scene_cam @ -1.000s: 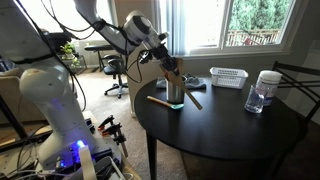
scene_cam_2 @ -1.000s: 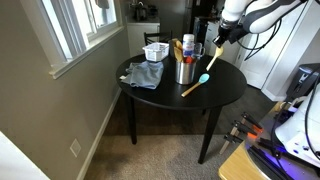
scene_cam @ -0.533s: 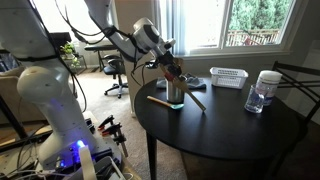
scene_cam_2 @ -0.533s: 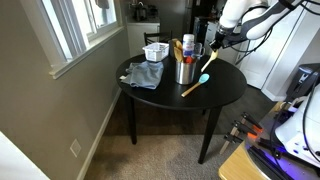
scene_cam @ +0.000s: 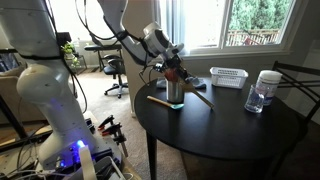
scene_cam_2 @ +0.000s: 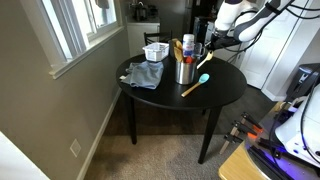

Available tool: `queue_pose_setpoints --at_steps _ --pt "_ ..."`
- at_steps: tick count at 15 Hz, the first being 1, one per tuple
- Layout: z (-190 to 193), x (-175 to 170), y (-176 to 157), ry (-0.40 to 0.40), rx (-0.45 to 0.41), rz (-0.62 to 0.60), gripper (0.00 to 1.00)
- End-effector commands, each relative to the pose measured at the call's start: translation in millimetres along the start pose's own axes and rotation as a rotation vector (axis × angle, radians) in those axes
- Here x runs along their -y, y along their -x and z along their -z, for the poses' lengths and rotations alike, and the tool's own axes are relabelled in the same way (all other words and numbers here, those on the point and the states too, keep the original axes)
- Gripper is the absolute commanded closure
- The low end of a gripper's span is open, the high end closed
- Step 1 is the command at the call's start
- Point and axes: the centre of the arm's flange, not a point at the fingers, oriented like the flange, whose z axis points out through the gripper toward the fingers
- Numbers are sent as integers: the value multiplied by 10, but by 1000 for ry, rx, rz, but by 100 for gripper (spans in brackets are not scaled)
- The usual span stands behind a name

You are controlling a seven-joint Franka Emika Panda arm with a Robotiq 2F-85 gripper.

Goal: Remove one wooden spatula from the silver holder and place it on the table.

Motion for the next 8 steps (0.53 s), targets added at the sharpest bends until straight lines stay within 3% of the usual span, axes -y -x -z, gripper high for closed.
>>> queue_pose_setpoints --at_steps 1,3,8 --pt "-214 88 -2 -39 21 -63 68" --pt "-252 111 3 -49 31 -76 61" --pt "-282 124 17 -79 55 -108 30"
